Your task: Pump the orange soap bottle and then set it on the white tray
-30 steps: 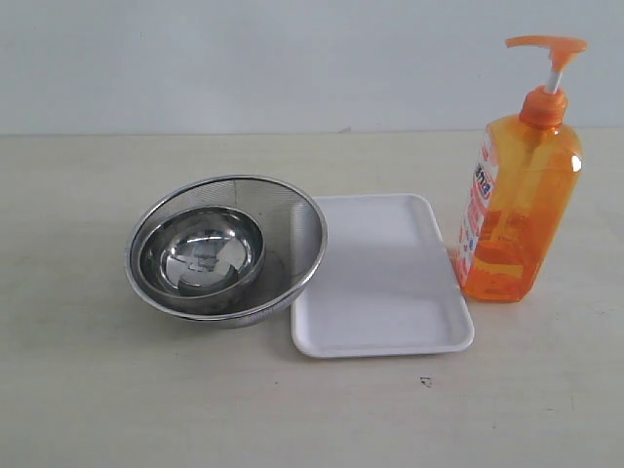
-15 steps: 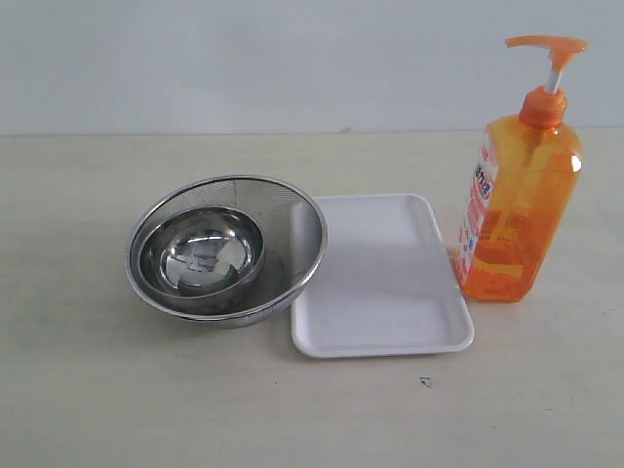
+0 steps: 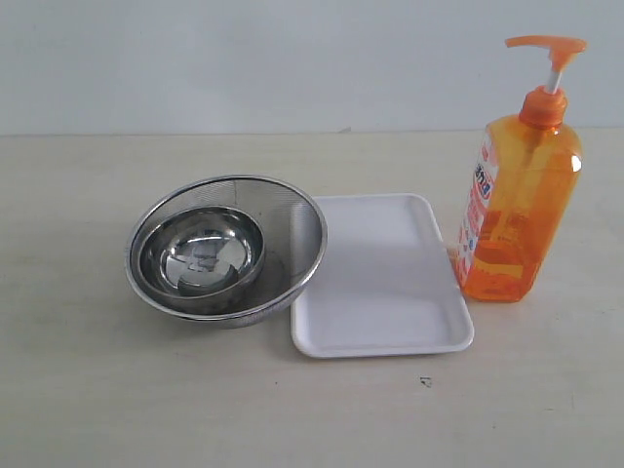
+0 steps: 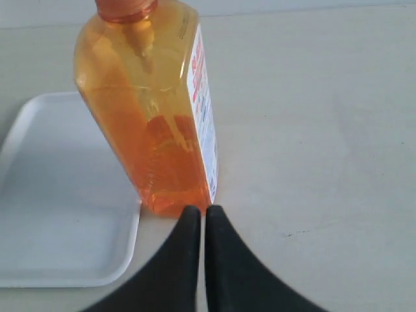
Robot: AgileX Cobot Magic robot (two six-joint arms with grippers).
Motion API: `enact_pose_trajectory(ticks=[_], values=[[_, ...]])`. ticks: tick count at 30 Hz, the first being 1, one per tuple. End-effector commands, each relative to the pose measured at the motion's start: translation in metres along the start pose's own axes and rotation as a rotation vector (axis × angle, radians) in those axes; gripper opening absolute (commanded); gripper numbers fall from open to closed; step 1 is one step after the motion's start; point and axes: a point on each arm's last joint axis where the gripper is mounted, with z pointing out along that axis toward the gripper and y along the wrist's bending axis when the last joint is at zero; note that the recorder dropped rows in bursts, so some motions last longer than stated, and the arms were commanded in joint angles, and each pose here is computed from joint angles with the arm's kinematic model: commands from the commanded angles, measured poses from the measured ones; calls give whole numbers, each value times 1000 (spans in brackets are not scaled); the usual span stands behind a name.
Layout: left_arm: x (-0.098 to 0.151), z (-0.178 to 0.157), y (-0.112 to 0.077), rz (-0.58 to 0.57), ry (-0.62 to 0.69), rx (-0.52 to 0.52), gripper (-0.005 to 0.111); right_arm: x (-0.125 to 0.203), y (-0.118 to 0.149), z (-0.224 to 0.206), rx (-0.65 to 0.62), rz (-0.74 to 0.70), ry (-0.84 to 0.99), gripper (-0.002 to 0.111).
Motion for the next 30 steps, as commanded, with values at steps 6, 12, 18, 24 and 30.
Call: enact_pose_trajectory(ticks=[6, 12, 18, 24, 30], values=[[0, 0, 0, 6, -10, 1, 5, -6, -2, 0, 21, 4, -41, 0], [0, 0, 0, 6, -10, 1, 5, 2, 3, 0, -35, -104, 38, 0], [0, 0, 0, 6, -10, 1, 5, 6, 20, -3, -227, -149, 74, 20], [0, 0, 0, 6, -10, 1, 5, 7, 29, -5, -325, -99, 85, 76], [0, 0, 0, 6, -10, 1, 5, 5, 30, -5, -337, -46, 72, 105]])
